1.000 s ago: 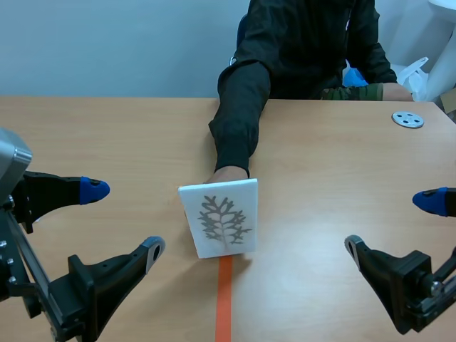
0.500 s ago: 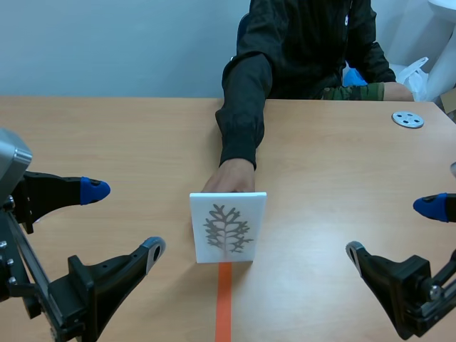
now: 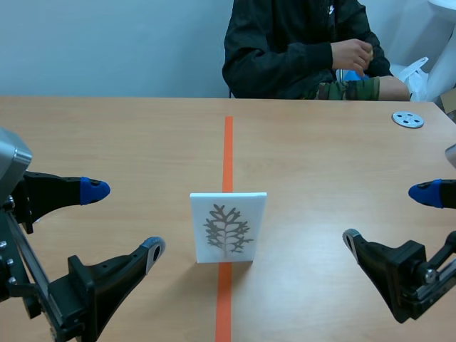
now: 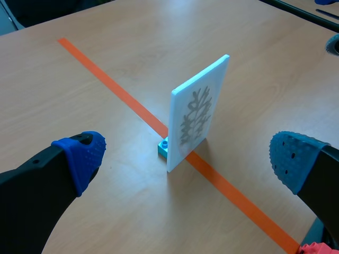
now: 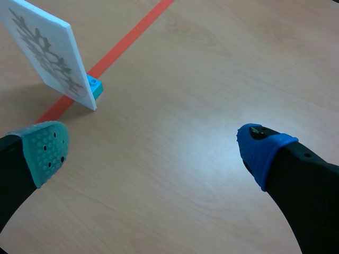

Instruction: Sort the leaf by its shape. The table is split by an orange tape line. A compound leaf with several leaflets goes to the left side, a simple leaf with one blade goes to the right side. Return to the home posture when a red brick is placed on the table.

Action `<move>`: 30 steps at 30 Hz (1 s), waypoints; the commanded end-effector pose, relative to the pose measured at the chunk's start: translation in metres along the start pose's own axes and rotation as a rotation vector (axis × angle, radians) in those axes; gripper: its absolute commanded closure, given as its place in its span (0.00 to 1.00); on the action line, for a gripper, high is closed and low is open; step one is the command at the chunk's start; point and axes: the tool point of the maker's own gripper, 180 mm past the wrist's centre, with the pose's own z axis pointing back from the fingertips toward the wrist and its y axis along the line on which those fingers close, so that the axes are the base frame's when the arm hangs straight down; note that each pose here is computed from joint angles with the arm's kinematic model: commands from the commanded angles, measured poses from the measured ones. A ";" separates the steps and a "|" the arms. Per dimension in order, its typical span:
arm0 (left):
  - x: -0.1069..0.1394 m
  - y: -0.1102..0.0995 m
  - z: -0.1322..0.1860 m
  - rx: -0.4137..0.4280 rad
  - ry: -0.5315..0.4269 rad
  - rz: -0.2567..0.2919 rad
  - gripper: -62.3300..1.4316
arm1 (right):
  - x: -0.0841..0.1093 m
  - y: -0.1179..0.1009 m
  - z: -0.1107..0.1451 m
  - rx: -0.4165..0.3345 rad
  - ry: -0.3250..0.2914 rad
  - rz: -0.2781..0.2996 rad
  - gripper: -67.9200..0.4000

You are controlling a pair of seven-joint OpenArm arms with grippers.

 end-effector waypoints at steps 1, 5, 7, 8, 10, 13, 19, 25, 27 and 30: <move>0.007 0.000 -0.001 -0.009 -0.026 -0.004 0.00 | 0.007 -0.006 0.000 -0.016 -0.025 0.010 0.00; 0.008 0.000 -0.001 -0.009 -0.029 -0.004 0.00 | 0.010 0.000 -0.006 0.048 -0.028 0.030 0.00; 0.008 0.000 -0.001 -0.009 -0.029 -0.004 0.00 | 0.013 0.001 -0.010 0.068 -0.039 0.035 0.00; 0.008 0.000 -0.001 -0.008 -0.029 -0.004 0.00 | 0.014 0.003 -0.013 0.086 -0.044 0.038 0.00; 0.008 0.000 -0.001 -0.008 -0.029 -0.004 0.00 | 0.014 0.010 -0.018 0.141 -0.052 0.044 0.00; 0.008 0.000 -0.001 -0.008 -0.029 -0.004 0.00 | 0.015 0.016 -0.028 0.194 -0.062 0.046 0.00; 0.008 0.000 -0.001 -0.008 -0.029 -0.004 0.00 | 0.015 0.023 -0.050 0.270 -0.085 0.037 0.00; 0.008 0.000 -0.001 -0.007 -0.033 -0.004 0.00 | 0.013 0.036 -0.074 0.325 -0.115 0.001 0.00; 0.009 0.000 -0.001 -0.005 -0.035 -0.002 0.00 | 0.008 0.042 -0.082 0.343 -0.106 0.009 0.00; 0.009 0.000 -0.001 -0.004 -0.036 -0.001 0.00 | 0.007 0.052 -0.093 0.369 -0.119 0.015 0.00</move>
